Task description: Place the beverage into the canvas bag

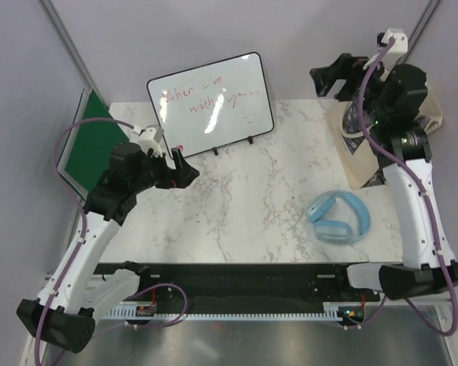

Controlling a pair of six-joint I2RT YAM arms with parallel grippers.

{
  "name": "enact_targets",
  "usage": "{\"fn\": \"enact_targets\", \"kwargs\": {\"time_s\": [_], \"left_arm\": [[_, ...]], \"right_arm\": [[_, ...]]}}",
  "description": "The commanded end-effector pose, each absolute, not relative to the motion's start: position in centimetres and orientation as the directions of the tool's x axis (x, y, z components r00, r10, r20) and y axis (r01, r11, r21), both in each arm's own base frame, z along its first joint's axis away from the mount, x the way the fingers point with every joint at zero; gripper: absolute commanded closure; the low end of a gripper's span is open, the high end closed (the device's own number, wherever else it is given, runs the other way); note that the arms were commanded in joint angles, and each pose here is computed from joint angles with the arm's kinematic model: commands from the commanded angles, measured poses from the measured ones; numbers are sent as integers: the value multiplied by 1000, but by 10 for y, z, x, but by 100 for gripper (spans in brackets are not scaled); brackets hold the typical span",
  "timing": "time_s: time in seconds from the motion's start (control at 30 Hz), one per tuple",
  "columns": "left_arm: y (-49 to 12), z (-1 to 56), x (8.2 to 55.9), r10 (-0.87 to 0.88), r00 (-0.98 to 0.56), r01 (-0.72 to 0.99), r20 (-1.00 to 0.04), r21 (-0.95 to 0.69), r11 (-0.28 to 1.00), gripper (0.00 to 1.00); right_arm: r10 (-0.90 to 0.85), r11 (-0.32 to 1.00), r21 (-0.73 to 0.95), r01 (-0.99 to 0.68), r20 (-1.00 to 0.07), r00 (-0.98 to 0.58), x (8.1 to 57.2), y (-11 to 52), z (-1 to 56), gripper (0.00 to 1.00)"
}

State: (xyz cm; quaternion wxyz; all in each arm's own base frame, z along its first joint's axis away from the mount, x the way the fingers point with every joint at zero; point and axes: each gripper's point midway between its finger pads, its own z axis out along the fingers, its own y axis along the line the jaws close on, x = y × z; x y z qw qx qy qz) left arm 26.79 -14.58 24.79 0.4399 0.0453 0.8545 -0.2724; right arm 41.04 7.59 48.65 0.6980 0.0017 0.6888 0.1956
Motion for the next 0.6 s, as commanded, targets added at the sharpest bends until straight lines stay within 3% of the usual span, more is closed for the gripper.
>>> {"fn": "enact_targets", "kwargs": {"time_s": [0.0,0.1,0.23,0.57], "left_arm": [[-160,361,254,-225,-337,543,-914,-384,747,0],[-157,388,240,-253,-237,588,-938,-346,731,0],[-163,381,219,-230,-234,656,-945,-328,680,0],[-153,338,216,-229,-340,561,-912,-392,729,0]], "right_arm": [[376,793,456,-405,-888,-264,362,152,440,2],[321,734,490,-470,-861,-394,324,198,397,2],[295,728,528,-438,-817,-495,291,207,353,2],[330,821,449,-353,-877,-350,268,159,369,2]]}}
